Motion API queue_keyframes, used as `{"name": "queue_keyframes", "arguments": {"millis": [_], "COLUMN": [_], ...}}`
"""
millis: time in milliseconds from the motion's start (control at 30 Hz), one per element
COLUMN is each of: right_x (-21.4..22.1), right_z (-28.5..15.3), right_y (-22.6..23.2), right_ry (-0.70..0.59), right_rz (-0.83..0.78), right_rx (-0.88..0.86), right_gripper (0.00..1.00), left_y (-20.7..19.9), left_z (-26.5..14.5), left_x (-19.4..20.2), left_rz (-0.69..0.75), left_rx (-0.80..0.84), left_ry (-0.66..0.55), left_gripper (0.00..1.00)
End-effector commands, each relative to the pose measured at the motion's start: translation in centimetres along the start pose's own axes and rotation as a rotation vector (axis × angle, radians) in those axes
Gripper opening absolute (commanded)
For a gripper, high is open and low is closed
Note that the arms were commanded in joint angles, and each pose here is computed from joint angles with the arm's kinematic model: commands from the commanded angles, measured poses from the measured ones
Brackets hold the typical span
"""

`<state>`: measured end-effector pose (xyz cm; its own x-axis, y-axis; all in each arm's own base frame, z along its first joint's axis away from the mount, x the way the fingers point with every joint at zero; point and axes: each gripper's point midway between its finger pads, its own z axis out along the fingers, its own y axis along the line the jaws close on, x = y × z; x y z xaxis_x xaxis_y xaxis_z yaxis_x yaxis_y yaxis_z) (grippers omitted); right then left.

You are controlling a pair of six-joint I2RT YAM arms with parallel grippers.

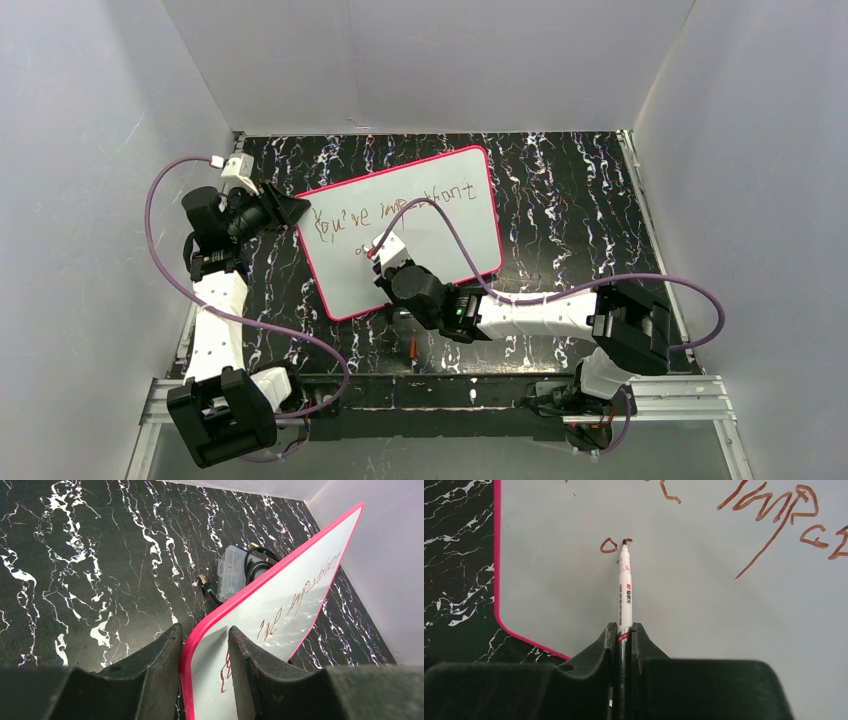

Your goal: Write a sentence on the whiteboard

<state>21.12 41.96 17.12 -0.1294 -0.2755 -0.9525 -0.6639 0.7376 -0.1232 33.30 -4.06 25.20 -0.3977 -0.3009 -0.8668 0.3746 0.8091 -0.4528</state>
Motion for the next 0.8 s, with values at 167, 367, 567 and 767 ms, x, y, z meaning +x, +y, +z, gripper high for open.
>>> {"name": "queue_keyframes", "arguments": {"millis": [167, 367, 567, 767], "right_x": [0.3, 1.6, 1.9, 1.5], "right_z": [-0.4, -0.8, -1.1, -1.0], "right_y": [-0.3, -0.2, -0.3, -1.0], "right_ry": [0.025, 0.058, 0.07, 0.056], "right_rz": [0.016, 0.027, 0.025, 0.028], "right_rx": [0.016, 0.002, 0.006, 0.049], "right_gripper": [0.01, 0.01, 0.01, 0.01], "left_y": [-1.3, -1.3, -1.3, -1.3], "left_z": [-0.4, -0.4, -0.4, -0.4], "left_x": [-0.5, -0.5, -0.5, -0.4], "left_rz": [0.027, 0.027, 0.027, 0.026], "left_rx": [0.039, 0.04, 0.04, 0.04], "left_ry": [-0.015, -0.014, -0.015, -0.014], "left_gripper": [0.37, 0.37, 0.37, 0.37]}}
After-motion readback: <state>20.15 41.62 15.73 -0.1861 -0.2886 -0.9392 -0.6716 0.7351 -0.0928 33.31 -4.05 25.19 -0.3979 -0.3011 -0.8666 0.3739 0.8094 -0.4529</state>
